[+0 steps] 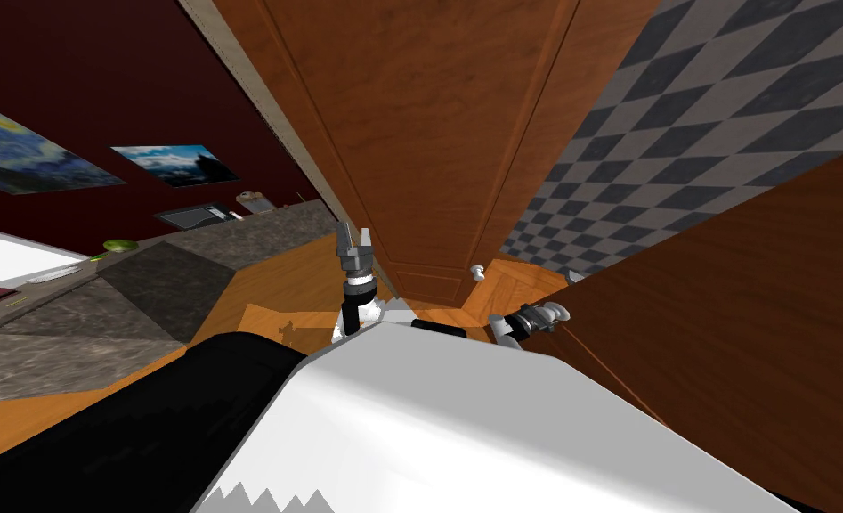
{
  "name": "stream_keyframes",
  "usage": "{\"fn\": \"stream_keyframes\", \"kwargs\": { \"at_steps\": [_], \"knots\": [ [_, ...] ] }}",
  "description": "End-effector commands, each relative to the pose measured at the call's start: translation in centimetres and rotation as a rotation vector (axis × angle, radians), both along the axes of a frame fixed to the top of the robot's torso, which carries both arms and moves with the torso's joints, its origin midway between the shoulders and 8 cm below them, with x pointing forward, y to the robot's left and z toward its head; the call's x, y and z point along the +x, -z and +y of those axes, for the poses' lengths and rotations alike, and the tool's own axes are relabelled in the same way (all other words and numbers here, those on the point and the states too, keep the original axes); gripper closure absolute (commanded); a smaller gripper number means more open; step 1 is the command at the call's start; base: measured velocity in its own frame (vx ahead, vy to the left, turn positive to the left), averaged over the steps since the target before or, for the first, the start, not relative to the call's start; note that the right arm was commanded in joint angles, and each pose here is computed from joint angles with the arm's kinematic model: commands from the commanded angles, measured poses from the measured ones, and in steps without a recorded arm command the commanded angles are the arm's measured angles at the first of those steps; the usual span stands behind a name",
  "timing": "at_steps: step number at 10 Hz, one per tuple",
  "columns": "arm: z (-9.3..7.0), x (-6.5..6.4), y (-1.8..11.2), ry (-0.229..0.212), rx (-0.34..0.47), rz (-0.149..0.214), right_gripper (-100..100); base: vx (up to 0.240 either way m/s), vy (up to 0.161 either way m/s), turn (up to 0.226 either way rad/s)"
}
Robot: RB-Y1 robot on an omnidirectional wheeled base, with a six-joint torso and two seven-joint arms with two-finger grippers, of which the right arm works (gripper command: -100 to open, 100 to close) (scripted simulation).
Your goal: Push the door open
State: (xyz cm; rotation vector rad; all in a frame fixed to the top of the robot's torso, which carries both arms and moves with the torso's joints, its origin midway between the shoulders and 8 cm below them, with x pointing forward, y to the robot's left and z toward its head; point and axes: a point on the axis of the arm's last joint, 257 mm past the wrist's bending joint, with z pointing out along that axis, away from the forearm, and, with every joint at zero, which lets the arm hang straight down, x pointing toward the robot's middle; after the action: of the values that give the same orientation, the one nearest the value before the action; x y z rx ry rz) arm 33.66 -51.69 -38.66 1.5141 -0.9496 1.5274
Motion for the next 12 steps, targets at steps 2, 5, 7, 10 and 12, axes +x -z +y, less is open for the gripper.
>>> {"fn": "stream_keyframes", "kwargs": {
  "at_steps": [2, 5, 7, 10, 12],
  "knots": [
    [-1.4, -1.5, -0.6, 0.048, -0.02, -0.005, 100, 0.007, -0.065, 0.047],
    [-2.0, -2.2, -0.8, 0.081, -0.025, -0.006, 100, 0.001, -0.039, 0.03],
    [-2.5, -3.0, -0.9, 0.115, -0.028, -0.008, 100, 0.006, -0.076, 0.055],
    [-2.9, -3.7, -0.9, 0.148, -0.028, -0.009, 100, 0.014, -0.072, 0.035],
    [-3.0, -4.5, -0.8, 0.181, -0.026, -0.009, 100, 0.022, -0.073, 0.056]
  ]
}}
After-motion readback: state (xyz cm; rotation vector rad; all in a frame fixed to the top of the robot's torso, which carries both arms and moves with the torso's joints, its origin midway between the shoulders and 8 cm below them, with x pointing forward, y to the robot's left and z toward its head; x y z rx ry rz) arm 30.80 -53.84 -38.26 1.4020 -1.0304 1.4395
